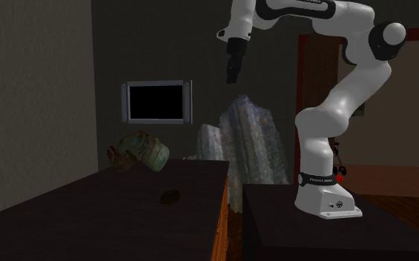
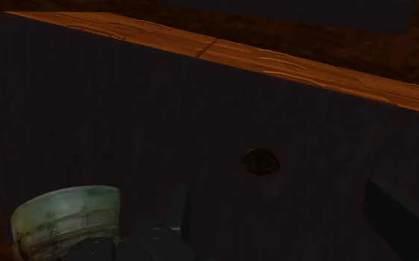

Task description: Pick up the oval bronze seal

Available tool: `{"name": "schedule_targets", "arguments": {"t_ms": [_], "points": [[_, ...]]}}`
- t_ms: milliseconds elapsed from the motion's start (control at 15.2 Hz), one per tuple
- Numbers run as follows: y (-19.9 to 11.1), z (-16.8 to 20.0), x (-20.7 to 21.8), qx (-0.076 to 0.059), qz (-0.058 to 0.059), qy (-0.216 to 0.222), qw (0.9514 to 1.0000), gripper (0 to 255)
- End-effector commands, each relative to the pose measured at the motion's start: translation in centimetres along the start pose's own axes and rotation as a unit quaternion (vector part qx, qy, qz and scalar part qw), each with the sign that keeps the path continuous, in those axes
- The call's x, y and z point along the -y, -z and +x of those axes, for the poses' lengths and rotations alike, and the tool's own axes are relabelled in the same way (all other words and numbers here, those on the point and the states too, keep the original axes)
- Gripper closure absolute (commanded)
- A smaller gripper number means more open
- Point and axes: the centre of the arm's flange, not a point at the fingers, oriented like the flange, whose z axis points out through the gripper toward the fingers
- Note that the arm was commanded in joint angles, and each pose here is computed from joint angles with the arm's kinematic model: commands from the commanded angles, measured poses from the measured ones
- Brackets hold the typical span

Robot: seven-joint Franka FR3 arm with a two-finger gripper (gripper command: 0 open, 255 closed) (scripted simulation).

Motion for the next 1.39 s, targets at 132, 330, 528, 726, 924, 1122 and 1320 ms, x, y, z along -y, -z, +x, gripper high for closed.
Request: {"name": "schedule_targets", "arguments": {"t_ms": [132,330,528,726,924,1122,1320], "points": [[-2.4,1.3,0.1,0.004,-0.002,0.020,0.9998,0],[-5.9,3.3,0.4,0.011,-0.005,0.050,0.9987,0],[-9.5,5.1,0.7,0.017,-0.008,0.080,0.9966,0],[-13.1,6.9,1.2,0.024,-0.011,0.110,0.9935,0],[-16.7,8.7,1.7,0.030,-0.014,0.140,0.9895,0],[-20.4,10.3,2.3,0.037,-0.016,0.170,0.9846,0],[-24.1,11.9,3.0,0.043,-0.019,0.200,0.9787,0]]}}
